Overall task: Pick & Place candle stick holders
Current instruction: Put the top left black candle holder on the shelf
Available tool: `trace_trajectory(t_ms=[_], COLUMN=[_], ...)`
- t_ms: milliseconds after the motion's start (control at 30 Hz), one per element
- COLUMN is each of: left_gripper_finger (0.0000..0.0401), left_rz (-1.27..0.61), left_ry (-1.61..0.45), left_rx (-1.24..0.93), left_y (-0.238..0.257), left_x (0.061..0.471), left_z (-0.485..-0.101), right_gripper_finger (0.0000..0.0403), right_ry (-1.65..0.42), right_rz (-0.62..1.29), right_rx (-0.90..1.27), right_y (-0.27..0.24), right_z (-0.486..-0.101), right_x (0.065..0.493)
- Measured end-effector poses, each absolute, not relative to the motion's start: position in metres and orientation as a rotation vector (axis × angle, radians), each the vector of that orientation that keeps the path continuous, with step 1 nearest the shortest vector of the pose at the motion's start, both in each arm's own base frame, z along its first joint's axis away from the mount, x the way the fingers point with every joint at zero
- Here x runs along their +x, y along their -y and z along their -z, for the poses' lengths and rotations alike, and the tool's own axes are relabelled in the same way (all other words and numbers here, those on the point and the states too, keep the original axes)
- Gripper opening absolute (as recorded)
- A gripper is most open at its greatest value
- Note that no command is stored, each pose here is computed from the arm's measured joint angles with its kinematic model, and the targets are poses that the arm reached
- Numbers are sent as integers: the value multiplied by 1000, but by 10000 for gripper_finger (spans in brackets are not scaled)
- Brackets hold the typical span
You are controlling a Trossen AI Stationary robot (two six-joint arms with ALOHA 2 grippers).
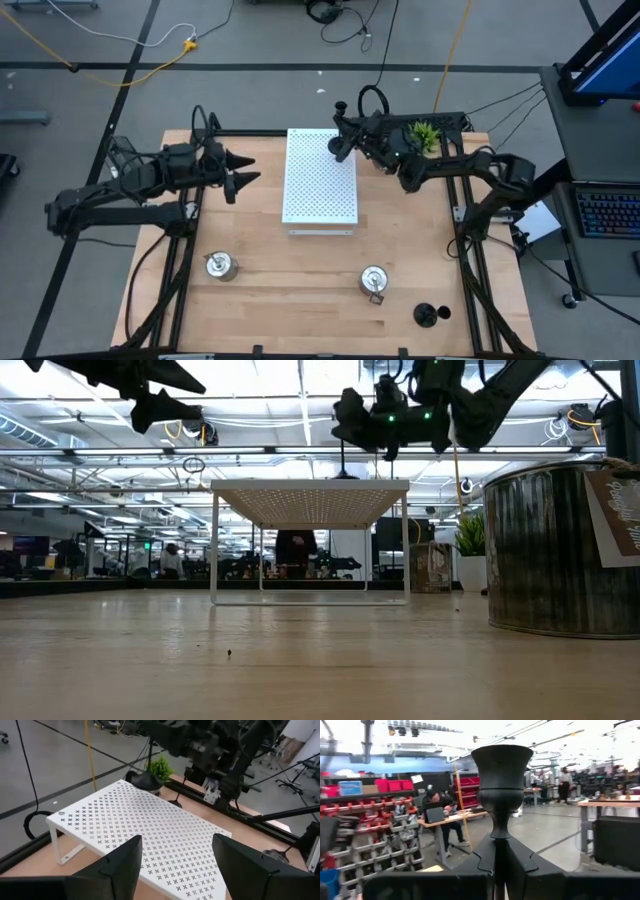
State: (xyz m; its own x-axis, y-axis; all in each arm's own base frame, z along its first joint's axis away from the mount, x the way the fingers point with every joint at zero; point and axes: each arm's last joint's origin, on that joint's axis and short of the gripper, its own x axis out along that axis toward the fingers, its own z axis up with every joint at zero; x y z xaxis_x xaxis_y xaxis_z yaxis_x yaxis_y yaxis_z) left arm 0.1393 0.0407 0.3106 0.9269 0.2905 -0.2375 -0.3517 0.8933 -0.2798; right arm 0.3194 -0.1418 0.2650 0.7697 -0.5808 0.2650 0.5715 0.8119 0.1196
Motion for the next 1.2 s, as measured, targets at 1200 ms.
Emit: trace_trajectory(t_ms=[1200], left_gripper_finger=[248], left_rz=[-198], left_ry=[-264], left_rx=[-330], left_y=[-22], left_x=[142], left_z=[-306], right_gripper_finger=[8], right_ry=[285], right_rz=[678], right_rx=[-67], right_y=[160], right_z=[-240], right_x=[325])
